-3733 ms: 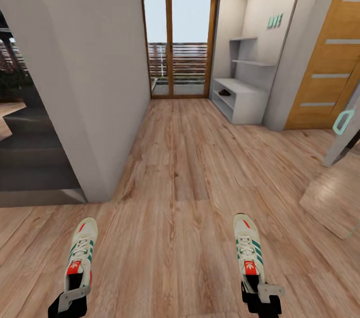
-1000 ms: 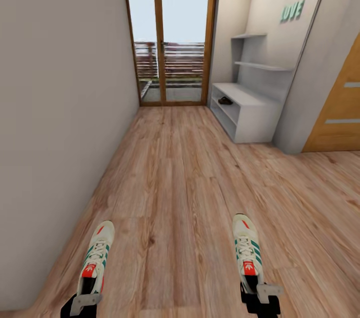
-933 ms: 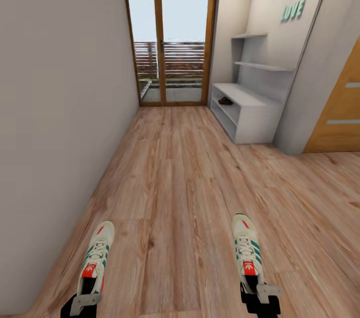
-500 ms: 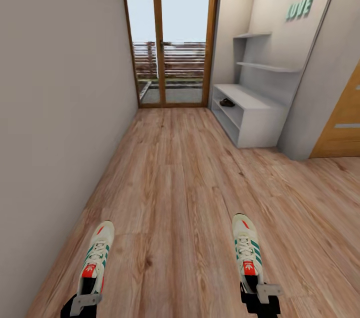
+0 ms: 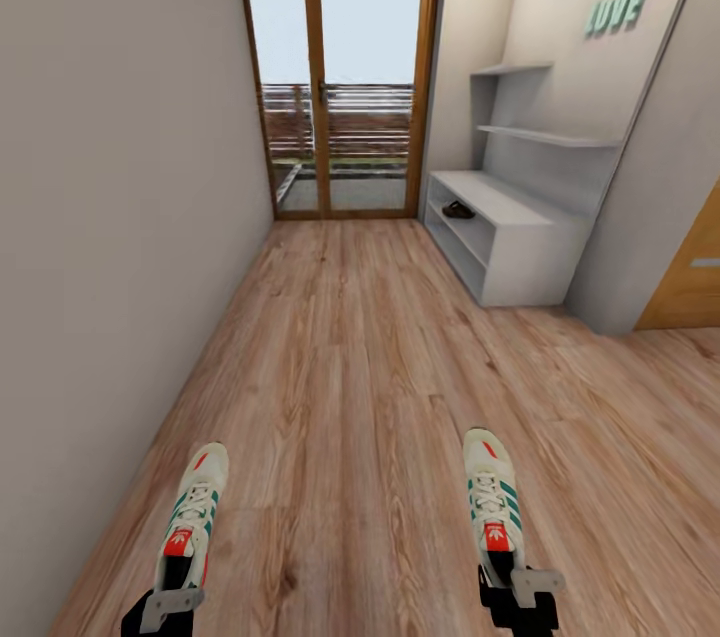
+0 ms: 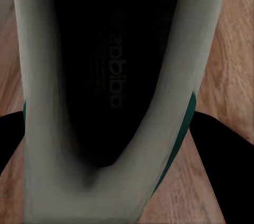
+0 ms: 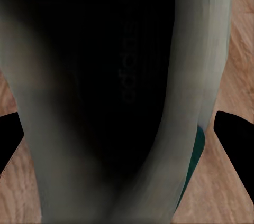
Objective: Pick up the two gym shoes and the two sandals from the corridor floor and place them onto the hallstand (shoe rack) in the corridor, making sure they are on the rack and not on the floor. Arrange them so the two gym shoes are next to each other and the two sandals are next to each other.
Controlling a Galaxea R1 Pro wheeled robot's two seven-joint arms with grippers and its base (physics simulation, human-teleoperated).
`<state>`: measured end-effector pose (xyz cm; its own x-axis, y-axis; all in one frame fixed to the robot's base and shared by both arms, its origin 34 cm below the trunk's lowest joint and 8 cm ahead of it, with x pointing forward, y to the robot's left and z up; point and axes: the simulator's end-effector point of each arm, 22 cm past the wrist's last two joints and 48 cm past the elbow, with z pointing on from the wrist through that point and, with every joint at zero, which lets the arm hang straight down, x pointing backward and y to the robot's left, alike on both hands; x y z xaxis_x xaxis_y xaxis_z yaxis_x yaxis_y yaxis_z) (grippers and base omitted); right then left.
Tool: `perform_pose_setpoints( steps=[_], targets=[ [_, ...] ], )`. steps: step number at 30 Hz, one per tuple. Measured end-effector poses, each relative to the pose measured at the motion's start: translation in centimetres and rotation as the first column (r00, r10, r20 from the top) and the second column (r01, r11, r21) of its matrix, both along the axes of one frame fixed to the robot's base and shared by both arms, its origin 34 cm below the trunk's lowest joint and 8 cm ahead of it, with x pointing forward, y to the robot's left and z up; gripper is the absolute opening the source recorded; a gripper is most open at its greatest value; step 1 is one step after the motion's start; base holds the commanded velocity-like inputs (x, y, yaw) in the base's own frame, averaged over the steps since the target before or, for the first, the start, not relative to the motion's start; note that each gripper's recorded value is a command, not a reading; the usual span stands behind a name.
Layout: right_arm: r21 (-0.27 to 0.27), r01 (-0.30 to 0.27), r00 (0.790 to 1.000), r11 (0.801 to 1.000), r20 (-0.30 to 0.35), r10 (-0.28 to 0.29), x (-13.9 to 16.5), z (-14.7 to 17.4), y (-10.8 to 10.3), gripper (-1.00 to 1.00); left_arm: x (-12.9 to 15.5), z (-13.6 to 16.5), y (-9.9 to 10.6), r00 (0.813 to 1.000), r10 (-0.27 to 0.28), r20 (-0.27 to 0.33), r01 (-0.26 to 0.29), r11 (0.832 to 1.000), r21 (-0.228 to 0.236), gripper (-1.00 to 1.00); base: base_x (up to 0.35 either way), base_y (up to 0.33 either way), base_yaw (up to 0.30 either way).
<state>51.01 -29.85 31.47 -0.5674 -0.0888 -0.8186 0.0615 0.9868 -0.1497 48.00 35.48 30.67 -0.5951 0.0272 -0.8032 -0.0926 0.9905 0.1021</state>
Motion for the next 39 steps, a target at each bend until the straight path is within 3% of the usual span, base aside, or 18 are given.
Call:
perform_pose_setpoints(
  steps=[39],
  targets=[
    [-0.001,0.0,1.0,1.0,0.0,0.0,0.0,0.0,-0.06,-1.0,0.0,0.0,0.01,1.0,0.0,0.0,0.0,1.0,0.0,-1.0,0.339,0.0,0.0]
  ],
)
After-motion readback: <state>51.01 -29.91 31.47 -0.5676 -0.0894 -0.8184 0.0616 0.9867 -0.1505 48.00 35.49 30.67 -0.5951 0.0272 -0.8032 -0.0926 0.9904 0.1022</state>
